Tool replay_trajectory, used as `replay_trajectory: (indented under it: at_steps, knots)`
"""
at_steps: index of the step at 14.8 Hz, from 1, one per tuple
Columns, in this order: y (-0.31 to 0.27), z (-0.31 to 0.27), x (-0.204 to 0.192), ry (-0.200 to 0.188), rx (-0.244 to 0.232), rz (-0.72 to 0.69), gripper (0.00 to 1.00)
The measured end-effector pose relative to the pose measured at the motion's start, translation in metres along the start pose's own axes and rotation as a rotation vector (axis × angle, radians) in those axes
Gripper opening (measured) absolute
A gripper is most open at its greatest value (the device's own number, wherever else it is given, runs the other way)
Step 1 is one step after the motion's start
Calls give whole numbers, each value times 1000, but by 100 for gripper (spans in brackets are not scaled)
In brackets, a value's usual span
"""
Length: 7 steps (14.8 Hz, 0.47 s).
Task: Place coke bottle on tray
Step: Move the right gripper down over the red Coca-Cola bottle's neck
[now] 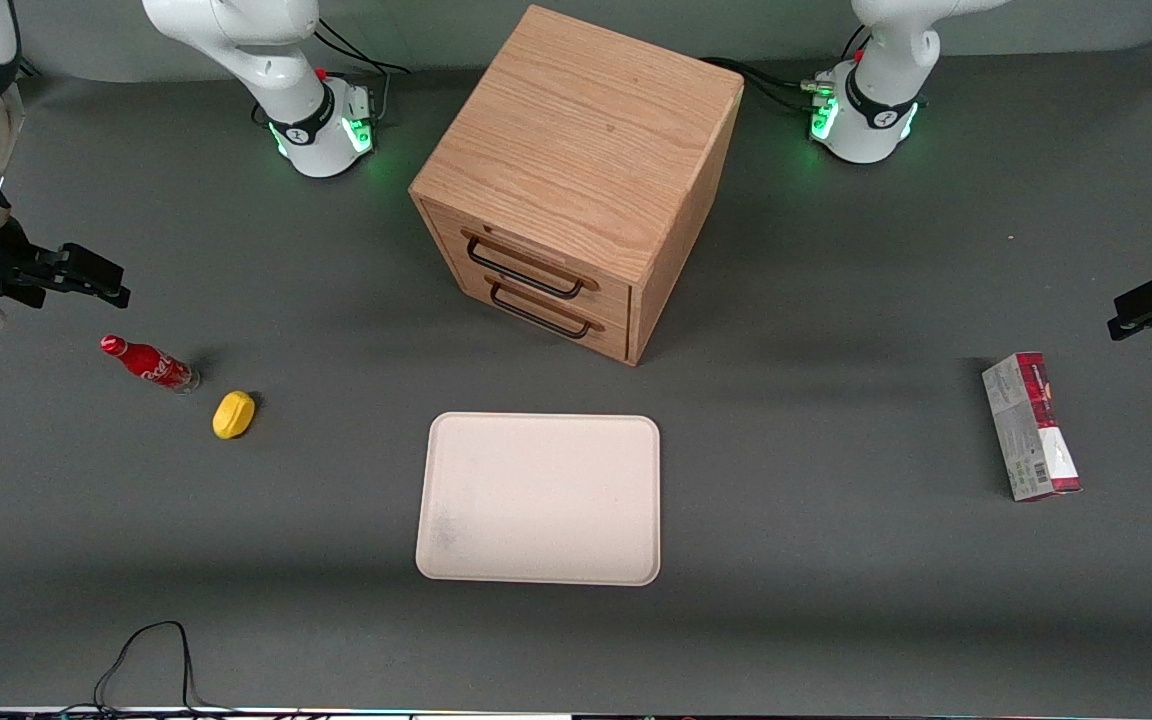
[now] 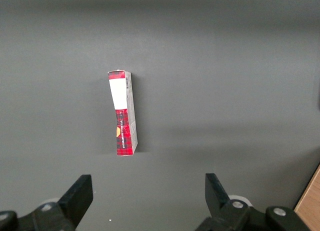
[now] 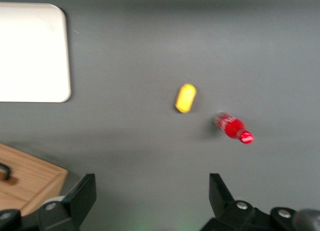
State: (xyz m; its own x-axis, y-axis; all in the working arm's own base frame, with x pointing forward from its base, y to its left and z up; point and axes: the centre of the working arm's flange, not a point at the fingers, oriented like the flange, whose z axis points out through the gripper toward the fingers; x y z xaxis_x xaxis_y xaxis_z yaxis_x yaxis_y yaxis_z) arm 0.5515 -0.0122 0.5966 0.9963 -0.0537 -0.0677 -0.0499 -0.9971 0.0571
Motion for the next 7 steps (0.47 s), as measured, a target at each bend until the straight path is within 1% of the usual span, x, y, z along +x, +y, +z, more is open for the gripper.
replay_trajectory:
  at_steps: [2,3,7]
  knots:
    - [28,21,1,-30,-4,-6,100]
    - [47,32,2,-33,-1,-24,100]
    - [120,95,-4,22,6,-85,100]
